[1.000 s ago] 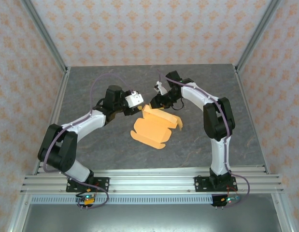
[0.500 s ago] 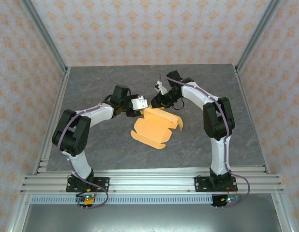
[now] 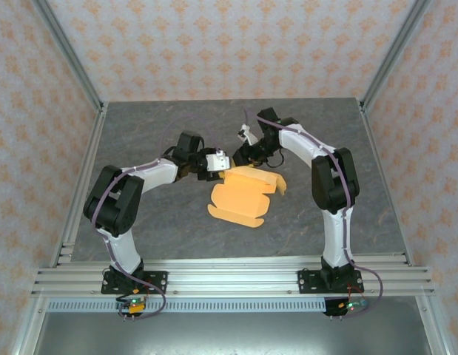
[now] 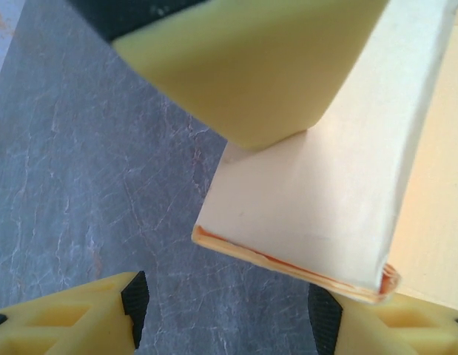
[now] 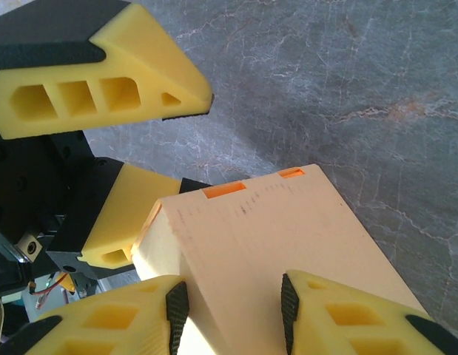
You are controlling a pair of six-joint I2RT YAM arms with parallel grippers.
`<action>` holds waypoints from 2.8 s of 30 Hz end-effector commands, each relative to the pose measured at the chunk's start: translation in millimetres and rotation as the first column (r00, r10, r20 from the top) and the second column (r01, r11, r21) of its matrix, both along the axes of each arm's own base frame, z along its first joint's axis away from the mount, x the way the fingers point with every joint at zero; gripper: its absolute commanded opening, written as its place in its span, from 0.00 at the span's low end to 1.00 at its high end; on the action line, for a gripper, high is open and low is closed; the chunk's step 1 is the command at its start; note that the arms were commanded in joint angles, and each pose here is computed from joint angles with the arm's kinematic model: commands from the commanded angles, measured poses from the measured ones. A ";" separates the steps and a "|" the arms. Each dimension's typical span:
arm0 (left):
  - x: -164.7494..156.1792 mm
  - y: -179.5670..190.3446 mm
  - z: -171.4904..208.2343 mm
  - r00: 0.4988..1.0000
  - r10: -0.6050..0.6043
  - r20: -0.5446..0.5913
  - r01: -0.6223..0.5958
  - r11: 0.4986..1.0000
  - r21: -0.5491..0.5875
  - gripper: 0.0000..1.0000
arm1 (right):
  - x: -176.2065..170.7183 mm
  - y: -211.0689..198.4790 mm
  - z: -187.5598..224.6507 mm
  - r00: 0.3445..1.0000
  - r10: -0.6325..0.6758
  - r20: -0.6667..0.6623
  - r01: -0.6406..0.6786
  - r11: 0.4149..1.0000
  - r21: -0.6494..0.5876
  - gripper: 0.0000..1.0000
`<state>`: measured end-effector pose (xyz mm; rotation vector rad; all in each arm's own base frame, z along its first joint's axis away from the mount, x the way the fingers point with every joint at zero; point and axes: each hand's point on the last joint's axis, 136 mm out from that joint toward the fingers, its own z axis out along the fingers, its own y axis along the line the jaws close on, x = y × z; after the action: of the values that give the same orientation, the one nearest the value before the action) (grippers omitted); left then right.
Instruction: Fold the paper box
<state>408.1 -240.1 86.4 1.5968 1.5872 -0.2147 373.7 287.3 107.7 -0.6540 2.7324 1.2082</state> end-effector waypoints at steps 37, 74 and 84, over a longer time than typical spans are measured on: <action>-30.0 -42.9 9.1 0.973 0.224 -0.055 -0.229 0.905 -0.359 0.63 | -10.6 -5.9 -43.0 0.994 -0.074 -0.077 0.066 0.992 -0.107 0.40; -46.4 -9.2 6.0 0.692 0.707 -0.146 -0.629 0.490 -0.604 0.49 | -16.0 -1.4 -43.4 0.986 -0.158 -0.055 0.153 0.985 -0.079 0.37; -30.3 1.6 5.8 0.657 0.713 -0.245 -0.675 0.410 -0.613 0.28 | -20.1 3.7 -44.8 0.988 -0.146 -0.059 0.141 0.987 -0.080 0.36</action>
<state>371.6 -233.2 75.3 0.3476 1.7647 -0.1767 362.3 304.8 107.0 -0.4753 2.6913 1.3098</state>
